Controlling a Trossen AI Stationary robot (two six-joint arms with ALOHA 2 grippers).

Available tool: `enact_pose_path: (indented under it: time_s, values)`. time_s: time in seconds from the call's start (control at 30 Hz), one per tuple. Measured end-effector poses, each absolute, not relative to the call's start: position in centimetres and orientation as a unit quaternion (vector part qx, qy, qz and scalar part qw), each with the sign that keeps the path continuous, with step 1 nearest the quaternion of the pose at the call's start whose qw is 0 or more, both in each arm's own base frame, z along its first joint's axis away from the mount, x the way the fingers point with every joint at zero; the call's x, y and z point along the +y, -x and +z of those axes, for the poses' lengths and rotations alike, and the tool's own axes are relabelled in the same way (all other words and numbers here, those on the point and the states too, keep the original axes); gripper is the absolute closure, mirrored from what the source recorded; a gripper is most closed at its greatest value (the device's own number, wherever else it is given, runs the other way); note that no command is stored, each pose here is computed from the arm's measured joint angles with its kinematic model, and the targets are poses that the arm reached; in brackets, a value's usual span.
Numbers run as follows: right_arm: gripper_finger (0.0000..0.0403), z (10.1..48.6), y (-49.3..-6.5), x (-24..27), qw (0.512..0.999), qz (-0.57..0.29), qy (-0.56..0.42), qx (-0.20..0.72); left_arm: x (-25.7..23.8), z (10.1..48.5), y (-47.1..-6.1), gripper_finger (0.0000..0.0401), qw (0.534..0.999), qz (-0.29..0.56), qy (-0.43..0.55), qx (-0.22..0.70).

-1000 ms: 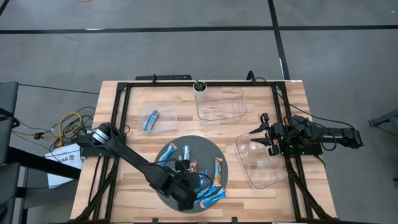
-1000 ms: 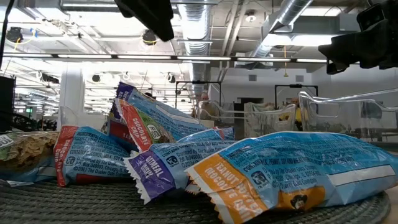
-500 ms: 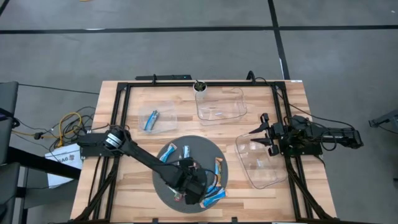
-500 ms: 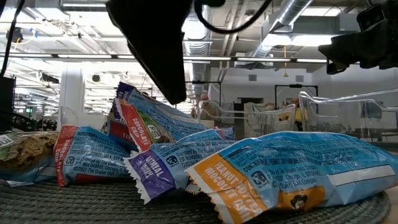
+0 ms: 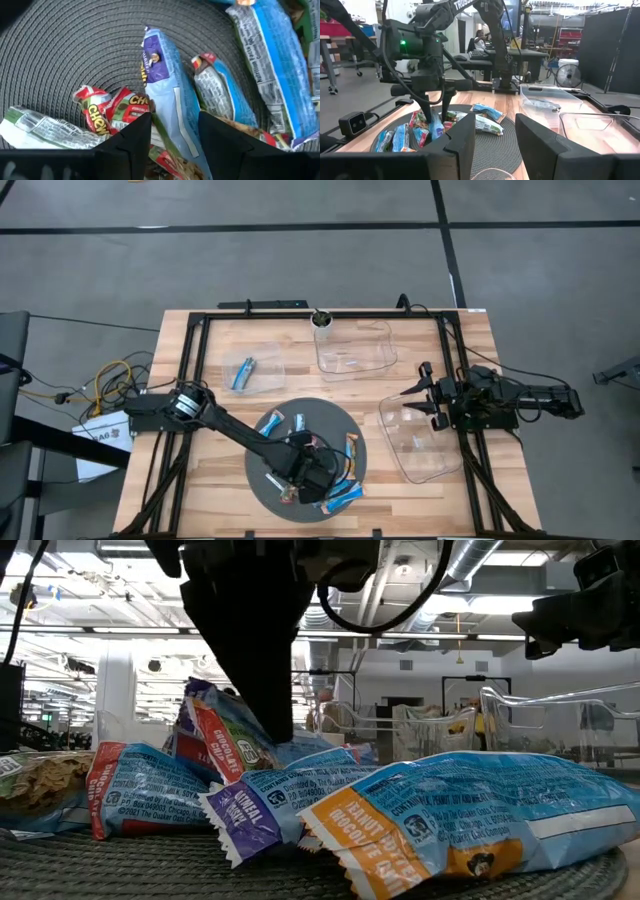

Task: Pick and place Granola Bars by type
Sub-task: Put the blue granola bar into the white bin

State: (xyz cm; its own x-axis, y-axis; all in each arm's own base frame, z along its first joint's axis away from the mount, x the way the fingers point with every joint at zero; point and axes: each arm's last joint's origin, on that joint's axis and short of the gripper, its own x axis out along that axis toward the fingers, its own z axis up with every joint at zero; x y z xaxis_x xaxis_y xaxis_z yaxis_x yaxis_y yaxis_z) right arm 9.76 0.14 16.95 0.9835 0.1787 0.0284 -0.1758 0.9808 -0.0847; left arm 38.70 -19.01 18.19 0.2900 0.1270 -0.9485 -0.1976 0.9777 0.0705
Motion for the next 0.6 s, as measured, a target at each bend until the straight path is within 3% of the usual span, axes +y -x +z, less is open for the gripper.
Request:
enact_pose_path:
  time_s: [0.17, 0.6]
  values:
    - [0.027, 17.0, -9.8, 0.1, 0.995, 0.089, 0.041, -0.018, -19.0, 18.2, -38.6, 0.0266, 0.799, 0.102, 0.032, 0.591]
    - [0.0269, 17.0, -9.8, 0.1, 0.995, 0.089, 0.041, -0.018, -19.2, 16.9, -38.9, 0.0393, 0.786, 0.077, 0.034, 0.612]
